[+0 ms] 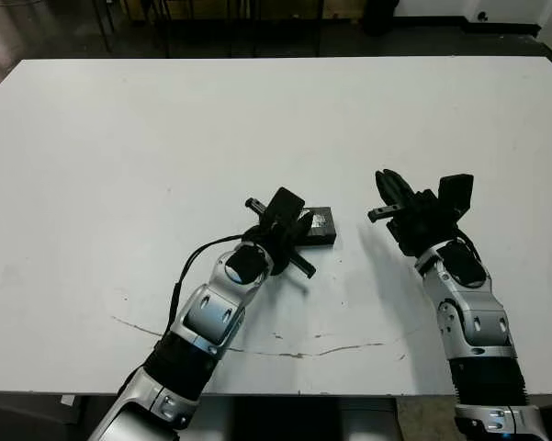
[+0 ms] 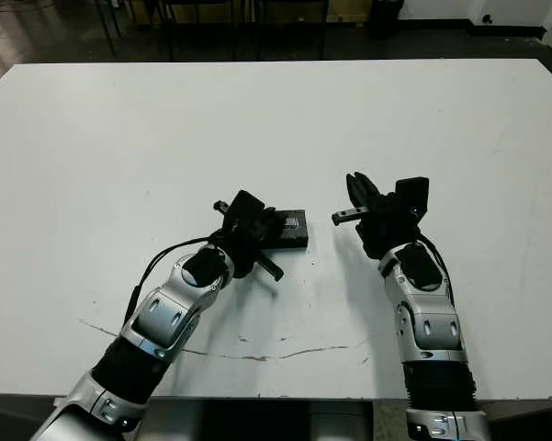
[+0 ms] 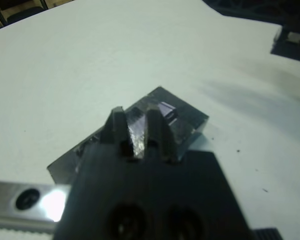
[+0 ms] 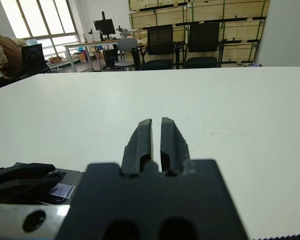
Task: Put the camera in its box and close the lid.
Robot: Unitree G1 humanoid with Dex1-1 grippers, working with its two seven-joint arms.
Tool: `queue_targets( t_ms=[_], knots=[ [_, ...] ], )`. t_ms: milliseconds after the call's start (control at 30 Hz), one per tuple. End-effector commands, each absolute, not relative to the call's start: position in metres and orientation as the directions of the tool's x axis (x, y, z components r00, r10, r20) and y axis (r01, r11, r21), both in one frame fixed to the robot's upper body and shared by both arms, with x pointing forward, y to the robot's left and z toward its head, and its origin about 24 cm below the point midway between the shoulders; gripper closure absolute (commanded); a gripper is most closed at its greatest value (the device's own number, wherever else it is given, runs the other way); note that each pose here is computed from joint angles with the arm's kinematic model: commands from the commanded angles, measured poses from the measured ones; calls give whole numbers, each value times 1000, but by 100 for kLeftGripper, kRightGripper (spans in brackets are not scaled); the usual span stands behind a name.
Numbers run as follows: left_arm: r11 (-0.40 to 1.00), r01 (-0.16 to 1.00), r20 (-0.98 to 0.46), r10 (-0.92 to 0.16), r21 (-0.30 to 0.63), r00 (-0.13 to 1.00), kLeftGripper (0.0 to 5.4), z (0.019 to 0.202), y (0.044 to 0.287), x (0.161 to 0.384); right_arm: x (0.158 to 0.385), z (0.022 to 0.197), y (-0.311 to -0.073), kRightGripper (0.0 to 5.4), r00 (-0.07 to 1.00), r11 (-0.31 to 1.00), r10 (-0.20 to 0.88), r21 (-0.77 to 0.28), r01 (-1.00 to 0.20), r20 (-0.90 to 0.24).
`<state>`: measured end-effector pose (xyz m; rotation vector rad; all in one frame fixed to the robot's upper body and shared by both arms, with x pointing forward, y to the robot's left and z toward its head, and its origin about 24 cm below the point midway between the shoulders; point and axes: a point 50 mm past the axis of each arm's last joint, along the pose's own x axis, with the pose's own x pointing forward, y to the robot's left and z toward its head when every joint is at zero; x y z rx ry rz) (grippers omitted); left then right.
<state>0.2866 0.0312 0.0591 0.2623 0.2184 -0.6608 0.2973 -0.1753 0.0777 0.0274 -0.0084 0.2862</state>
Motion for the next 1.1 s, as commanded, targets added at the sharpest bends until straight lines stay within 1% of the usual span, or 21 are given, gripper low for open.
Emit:
queue_targets(
  t_ms=[33, 100, 167, 233, 300, 400, 467, 500, 600, 700, 800, 900, 1000, 1100],
  knots=[
    [766, 627, -456, -512, 142, 728, 538, 19, 48, 277, 294, 71, -179, 540, 960, 960, 277, 37, -276, -24],
    [774, 616, -465, -496, 146, 733, 538, 16, 52, 280, 294, 70, -179, 540, 961, 961, 276, 36, -275, -26],
    [782, 605, -466, -484, 150, 741, 538, 17, 57, 283, 294, 71, -179, 540, 961, 961, 275, 38, -274, -28],
    [796, 589, -443, -481, 140, 756, 538, 23, 61, 287, 293, 71, -178, 540, 962, 961, 273, 40, -272, -28],
    [812, 572, -393, -490, 120, 778, 538, 32, 66, 288, 293, 71, -178, 540, 962, 962, 272, 42, -271, -29],
    [836, 538, -184, -516, 105, 837, 538, 55, 80, 289, 292, 73, -178, 540, 963, 963, 269, 40, -268, -24],
    [859, 501, -52, -499, 106, 865, 538, 68, 92, 290, 292, 74, -177, 540, 964, 964, 266, 23, -266, -15],
    [881, 459, 20, -464, 115, 886, 538, 76, 103, 293, 292, 75, -177, 540, 964, 964, 264, 15, -264, -9],
    [929, 341, 169, -363, 146, 916, 538, 95, 132, 298, 293, 77, -177, 540, 966, 966, 260, 7, -260, 6],
    [959, 223, 253, -263, 175, 931, 538, 107, 162, 301, 295, 77, -176, 540, 968, 968, 251, -4, -251, 14],
    [979, 129, 275, -170, 159, 946, 538, 106, 192, 303, 297, 78, -175, 540, 973, 972, 232, -36, -231, 15],
    [994, 41, 262, -67, 103, 963, 538, 96, 214, 299, 300, 77, -173, 540, 978, 978, 209, -28, -208, 20],
    [1000, 2, 229, -6, 21, 973, 538, 80, 223, 293, 303, 75, -172, 540, 982, 982, 188, -22, -188, 29],
    [999, -15, 189, 23, -44, 982, 538, 70, 225, 288, 305, 74, -171, 540, 983, 983, 181, -22, -180, 33]
  ],
)
